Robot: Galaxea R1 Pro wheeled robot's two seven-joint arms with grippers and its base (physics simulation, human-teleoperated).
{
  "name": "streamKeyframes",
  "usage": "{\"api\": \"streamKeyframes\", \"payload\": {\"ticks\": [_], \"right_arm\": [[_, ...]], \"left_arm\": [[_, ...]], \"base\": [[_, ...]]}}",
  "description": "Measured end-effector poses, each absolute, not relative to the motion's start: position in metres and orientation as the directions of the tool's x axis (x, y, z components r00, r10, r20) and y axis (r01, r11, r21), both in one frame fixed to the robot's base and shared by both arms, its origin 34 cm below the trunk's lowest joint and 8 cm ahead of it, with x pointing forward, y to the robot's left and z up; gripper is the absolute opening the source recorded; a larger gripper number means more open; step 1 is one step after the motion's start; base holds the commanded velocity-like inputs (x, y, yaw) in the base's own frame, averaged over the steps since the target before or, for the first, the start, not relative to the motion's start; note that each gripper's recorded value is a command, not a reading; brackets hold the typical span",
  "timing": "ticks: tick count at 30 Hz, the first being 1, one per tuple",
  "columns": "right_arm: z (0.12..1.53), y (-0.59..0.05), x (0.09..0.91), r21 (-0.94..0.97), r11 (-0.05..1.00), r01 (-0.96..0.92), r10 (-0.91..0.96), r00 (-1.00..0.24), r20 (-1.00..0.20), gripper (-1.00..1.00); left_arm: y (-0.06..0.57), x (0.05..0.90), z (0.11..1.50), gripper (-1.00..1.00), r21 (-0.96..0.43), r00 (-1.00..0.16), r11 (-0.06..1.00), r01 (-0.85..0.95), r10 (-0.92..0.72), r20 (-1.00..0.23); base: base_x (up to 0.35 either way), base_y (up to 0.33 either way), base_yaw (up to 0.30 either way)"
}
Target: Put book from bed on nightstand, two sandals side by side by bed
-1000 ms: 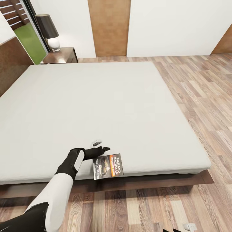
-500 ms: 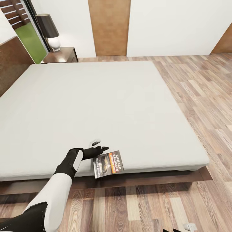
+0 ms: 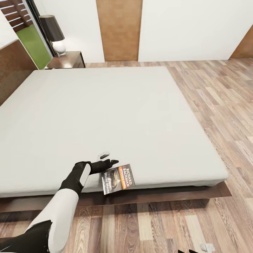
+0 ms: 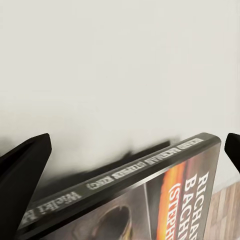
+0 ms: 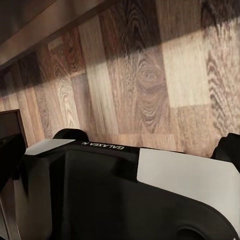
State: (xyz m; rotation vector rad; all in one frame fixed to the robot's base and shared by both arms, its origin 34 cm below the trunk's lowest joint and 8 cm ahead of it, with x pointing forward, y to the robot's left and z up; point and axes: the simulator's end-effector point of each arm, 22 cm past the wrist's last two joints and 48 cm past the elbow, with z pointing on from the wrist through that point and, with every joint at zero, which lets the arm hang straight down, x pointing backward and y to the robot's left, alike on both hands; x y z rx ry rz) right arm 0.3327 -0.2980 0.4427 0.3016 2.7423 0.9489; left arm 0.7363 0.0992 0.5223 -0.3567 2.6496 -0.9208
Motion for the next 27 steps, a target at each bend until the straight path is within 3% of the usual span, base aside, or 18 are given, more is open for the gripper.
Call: {"api": "streamKeyframes", "payload": {"ticks": [27], "right_arm": [[0.4517, -0.298, 0.3332, 0.628, 0.769, 0.119, 0.264, -0.954, -0.142, 1.0]], "left_arm": [[0.0998, 0.7356, 0.5298, 1.0, -0.63, -0.922, 0.766, -0.129, -0.327, -0.208]], "base": [[0.0, 0.0, 0.0]]}}
